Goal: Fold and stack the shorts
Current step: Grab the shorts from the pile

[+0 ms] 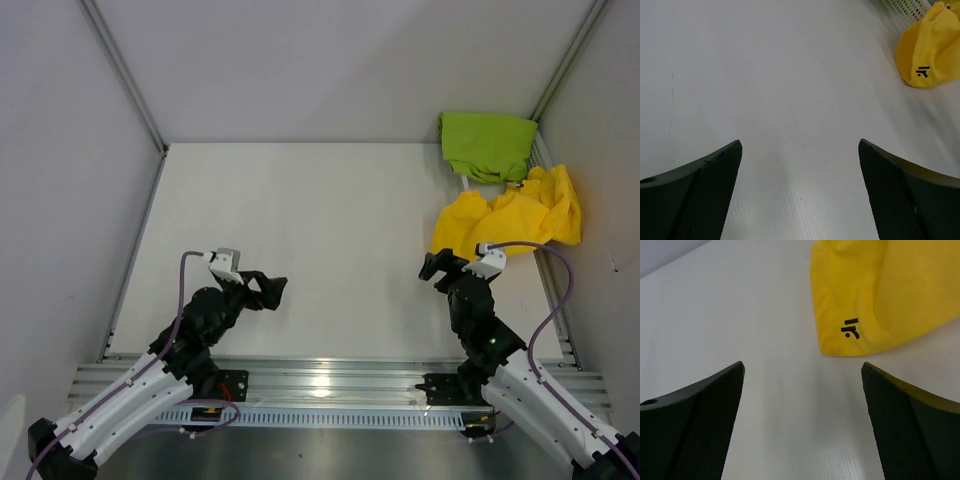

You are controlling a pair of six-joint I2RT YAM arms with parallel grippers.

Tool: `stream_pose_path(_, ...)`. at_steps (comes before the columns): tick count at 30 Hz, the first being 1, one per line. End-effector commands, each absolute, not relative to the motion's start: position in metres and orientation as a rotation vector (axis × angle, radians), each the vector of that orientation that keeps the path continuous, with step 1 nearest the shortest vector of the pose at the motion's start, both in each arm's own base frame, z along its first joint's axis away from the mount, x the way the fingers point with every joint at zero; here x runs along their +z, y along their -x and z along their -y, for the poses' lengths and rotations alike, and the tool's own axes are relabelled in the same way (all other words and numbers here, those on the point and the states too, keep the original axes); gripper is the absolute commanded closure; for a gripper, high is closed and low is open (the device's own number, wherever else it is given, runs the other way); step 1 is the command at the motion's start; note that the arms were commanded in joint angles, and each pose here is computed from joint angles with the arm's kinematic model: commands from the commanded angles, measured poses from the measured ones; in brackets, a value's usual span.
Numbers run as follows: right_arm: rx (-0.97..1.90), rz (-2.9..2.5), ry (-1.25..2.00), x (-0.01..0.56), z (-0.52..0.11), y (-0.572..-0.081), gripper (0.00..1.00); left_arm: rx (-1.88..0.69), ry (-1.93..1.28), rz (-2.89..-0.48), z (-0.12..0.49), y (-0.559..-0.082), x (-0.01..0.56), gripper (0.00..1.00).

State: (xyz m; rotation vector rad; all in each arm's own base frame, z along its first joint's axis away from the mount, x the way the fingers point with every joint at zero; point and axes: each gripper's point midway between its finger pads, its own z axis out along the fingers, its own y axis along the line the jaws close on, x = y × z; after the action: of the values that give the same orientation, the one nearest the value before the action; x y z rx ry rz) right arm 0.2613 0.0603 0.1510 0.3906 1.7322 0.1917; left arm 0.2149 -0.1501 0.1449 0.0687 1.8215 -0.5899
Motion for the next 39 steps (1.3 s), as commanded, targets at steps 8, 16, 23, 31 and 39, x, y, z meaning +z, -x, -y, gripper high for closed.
stream_pose_path(8, 0.155, -1.696, -0.502, 0.16, -0.045, -0.261, 0.0, -0.566, -0.046, -1.753, 0.142, -0.218, 0.162, 0.01)
stream_pose_path(16, 0.254, -1.781, -0.711, 0.146, -0.012, -0.271, 0.01, -0.574, -0.056, -1.76, 0.144, -0.217, 0.162, 0.01)
stream_pose_path(23, 0.308, -1.917, -1.031, 0.112, 0.031, -0.277, 0.0, -0.577, -0.048, -1.756, 0.143, -0.217, 0.164, 0.01)
stream_pose_path(31, 0.223, -1.733, -1.095, 0.112, 0.06, -0.29, 0.0, -0.607, -0.067, -1.748, 0.147, -0.214, 0.166, 0.01)
stream_pose_path(39, 0.215, -1.565, -1.063, 0.122, 0.073, -0.308, 0.03, -0.605, -0.078, -1.766, 0.149, -0.215, 0.161, 0.01)
